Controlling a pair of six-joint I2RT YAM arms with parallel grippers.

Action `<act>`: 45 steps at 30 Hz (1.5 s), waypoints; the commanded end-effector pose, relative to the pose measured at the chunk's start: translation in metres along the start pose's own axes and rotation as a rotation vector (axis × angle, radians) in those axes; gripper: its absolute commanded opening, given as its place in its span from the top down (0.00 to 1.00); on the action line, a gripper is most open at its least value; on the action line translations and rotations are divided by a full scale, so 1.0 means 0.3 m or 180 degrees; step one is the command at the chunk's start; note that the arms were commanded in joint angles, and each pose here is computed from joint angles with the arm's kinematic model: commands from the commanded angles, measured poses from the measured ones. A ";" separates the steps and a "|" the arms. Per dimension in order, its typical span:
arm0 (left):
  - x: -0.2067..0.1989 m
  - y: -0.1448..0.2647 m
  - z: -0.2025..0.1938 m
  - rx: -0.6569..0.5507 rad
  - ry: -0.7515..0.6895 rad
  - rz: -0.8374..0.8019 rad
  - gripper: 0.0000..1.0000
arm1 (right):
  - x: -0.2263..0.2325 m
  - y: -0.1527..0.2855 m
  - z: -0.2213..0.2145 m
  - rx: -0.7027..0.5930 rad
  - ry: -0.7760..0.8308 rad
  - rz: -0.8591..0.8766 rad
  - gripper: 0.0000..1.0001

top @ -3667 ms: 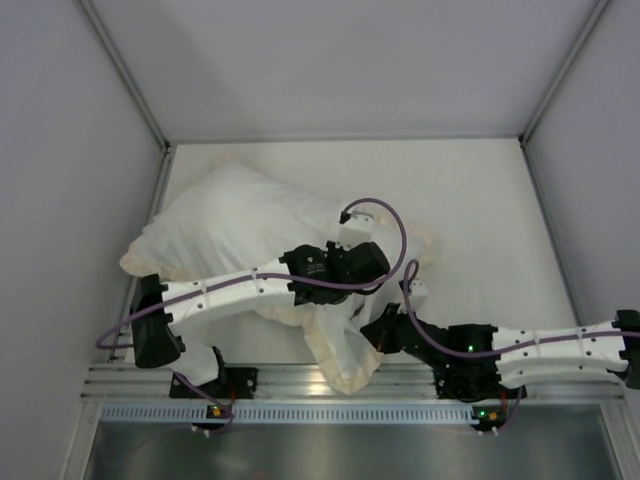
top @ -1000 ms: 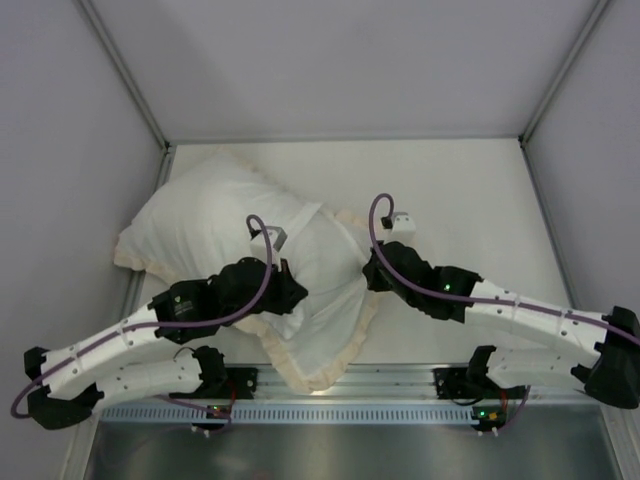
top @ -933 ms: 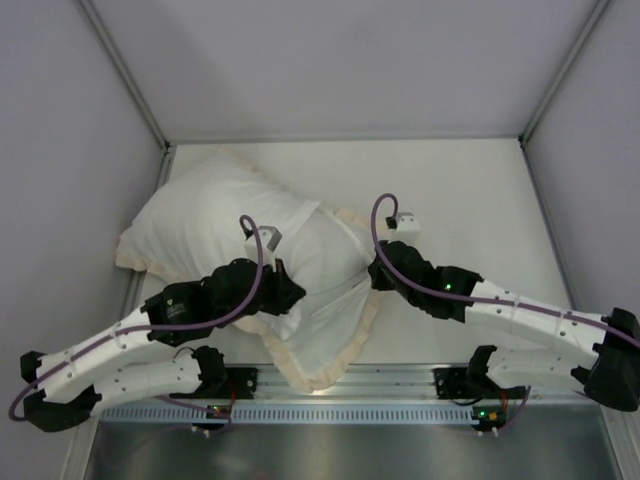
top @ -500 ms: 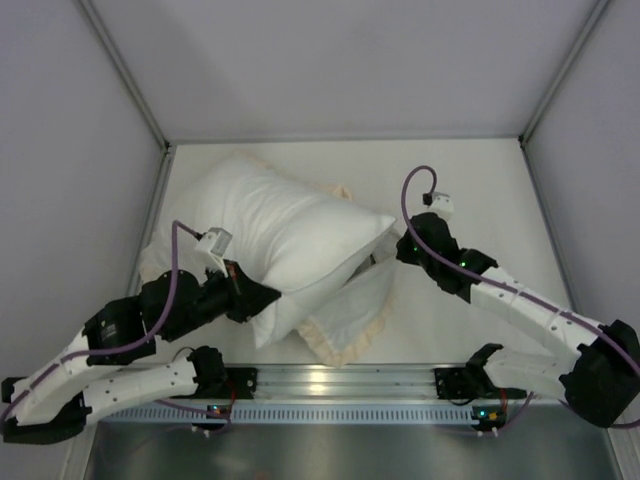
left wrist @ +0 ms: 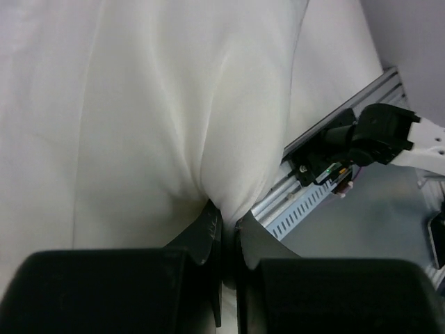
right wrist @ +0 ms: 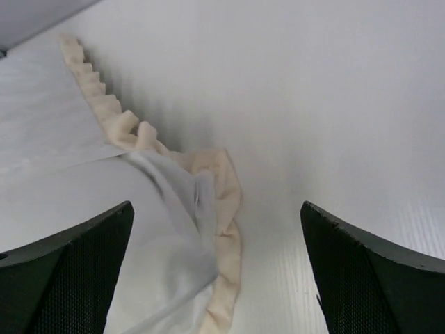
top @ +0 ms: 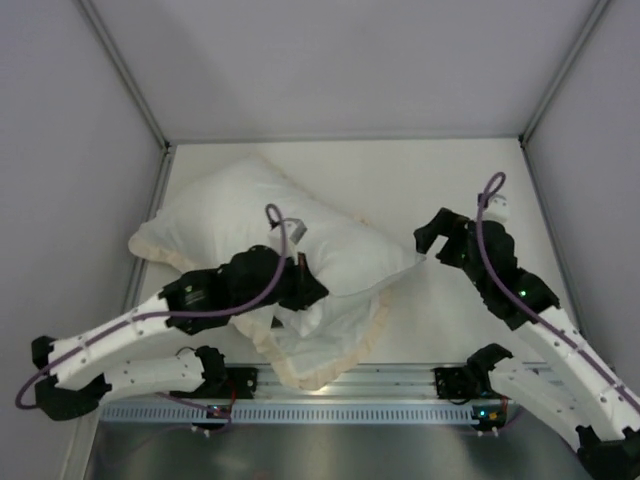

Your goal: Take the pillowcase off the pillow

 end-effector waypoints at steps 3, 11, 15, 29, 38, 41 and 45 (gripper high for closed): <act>-0.202 -0.308 0.138 -0.0171 -0.0212 -0.0507 1.00 | -0.053 0.184 0.061 -0.0040 -0.0100 -0.0171 0.01; -0.196 -0.468 0.158 -0.0235 -0.0397 -0.0076 0.15 | 0.006 0.273 -0.111 0.0809 -0.0498 0.0641 0.00; -0.174 -0.295 0.216 -0.0573 -0.0353 -0.0052 0.12 | -0.015 0.275 -0.135 0.0827 -0.0542 0.0635 0.01; 0.080 -0.011 0.146 -0.0831 -0.0048 0.0774 0.01 | 0.079 0.222 -0.357 0.1923 -0.0698 0.1835 0.01; 0.095 -0.071 0.060 -0.0464 -0.0191 0.0804 0.02 | 0.094 0.259 -0.350 0.1768 -0.0780 0.2088 0.00; 0.080 -0.104 0.048 -0.0344 -0.0246 0.0770 0.06 | 0.076 0.220 -0.385 0.1851 -0.0788 0.1954 0.00; 0.074 -0.167 0.027 -0.0162 -0.0316 0.0850 0.08 | 0.084 0.189 -0.428 0.1927 -0.0818 0.2059 0.01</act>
Point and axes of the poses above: each gripper's point midway between its finger pads, its own y axis back along the fingers, its own x axis along the line the jaws close on, z = x × y, the point moved 4 cm from there along y, back along the fingers, and after that the axes turned 11 degrees about -y, right-handed, at the moved point
